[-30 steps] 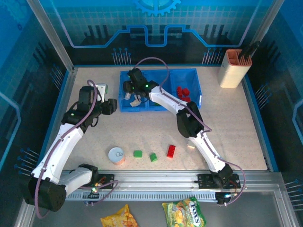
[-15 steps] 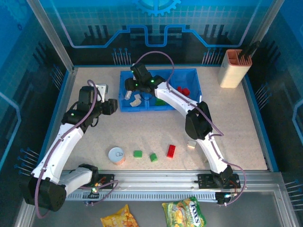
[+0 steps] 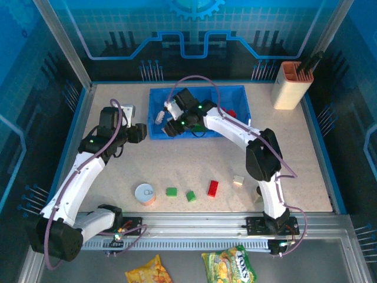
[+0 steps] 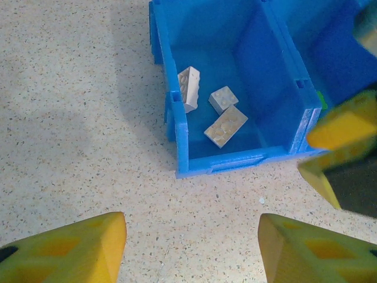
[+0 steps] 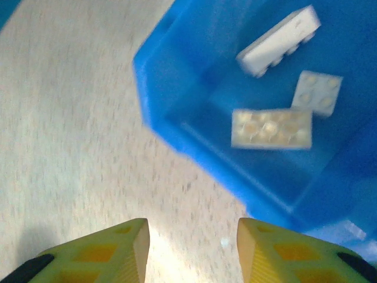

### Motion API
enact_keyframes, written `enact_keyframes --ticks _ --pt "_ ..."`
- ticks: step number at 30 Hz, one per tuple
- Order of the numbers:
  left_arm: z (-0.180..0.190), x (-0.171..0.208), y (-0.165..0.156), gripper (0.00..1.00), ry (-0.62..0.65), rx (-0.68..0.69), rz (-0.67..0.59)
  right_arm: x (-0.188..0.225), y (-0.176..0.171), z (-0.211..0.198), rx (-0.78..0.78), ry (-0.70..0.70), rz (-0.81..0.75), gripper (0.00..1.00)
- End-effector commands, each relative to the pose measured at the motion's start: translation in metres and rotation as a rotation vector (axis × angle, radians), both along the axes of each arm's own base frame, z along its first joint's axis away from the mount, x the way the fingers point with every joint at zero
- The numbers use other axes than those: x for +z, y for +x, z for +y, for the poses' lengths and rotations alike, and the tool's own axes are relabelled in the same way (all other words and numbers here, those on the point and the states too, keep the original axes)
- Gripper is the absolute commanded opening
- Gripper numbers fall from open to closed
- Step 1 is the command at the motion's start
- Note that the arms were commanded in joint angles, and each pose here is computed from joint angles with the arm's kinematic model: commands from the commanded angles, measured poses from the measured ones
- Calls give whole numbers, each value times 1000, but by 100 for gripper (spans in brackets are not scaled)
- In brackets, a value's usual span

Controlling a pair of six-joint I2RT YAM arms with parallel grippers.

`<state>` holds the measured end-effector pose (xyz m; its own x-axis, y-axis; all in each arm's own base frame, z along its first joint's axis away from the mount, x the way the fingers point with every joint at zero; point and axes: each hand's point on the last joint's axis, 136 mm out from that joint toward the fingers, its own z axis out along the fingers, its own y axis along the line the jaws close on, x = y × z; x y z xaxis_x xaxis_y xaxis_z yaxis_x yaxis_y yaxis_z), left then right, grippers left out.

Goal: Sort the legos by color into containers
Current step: Pick up the lego from the bottom-center of the table.

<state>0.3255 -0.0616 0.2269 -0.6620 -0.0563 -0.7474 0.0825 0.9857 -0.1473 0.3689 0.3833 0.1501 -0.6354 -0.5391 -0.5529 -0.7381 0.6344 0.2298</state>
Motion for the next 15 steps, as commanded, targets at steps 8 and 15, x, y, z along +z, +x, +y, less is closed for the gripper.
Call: enact_keyframes --ticks 8,15 --pt "1 -1 1 62 -21 5 5 -7 -72 -32 640 -25 -261 45" --pt "1 1 0 62 -22 7 -1 -21 -111 -52 885 -96 -279 49"
